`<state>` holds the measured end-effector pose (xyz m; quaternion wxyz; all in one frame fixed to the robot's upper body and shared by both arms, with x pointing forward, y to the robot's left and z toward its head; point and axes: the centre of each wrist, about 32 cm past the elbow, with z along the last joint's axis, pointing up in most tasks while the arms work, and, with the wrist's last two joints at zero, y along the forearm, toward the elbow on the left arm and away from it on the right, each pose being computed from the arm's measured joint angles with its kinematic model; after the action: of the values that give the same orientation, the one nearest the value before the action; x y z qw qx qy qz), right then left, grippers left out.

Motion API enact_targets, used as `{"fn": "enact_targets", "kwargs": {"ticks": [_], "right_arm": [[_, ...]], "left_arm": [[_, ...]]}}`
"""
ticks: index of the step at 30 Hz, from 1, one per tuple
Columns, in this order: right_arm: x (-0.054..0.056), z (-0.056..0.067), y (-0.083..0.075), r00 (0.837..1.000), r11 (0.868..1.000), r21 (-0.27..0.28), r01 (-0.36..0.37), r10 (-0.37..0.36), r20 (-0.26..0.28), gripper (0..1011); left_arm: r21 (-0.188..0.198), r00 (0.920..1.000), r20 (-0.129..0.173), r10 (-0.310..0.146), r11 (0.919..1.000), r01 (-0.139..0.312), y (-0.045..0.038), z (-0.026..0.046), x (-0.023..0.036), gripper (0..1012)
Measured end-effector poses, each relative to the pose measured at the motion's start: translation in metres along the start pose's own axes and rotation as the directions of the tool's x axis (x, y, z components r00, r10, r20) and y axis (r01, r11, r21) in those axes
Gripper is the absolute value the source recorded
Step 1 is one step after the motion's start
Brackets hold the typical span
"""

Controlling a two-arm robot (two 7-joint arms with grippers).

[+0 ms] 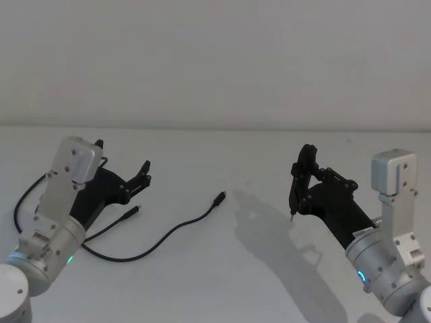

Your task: Pick up the data cable with the one hand.

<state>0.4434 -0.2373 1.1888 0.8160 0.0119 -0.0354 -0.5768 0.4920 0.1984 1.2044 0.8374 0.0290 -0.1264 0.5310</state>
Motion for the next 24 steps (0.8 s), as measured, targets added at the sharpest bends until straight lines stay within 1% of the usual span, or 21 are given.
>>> {"fn": "enact_targets", "kwargs": {"ticks": [24], "right_arm": [[-0.0002, -0.0001, 0.0000, 1.000, 1.000, 0.000, -0.001, 0.001, -0.001, 274]], "left_arm": [[0.000, 1.0000, 0.000, 0.000, 1.0000, 0.000, 0.0000, 0.0000, 0.0000, 1001]]}}
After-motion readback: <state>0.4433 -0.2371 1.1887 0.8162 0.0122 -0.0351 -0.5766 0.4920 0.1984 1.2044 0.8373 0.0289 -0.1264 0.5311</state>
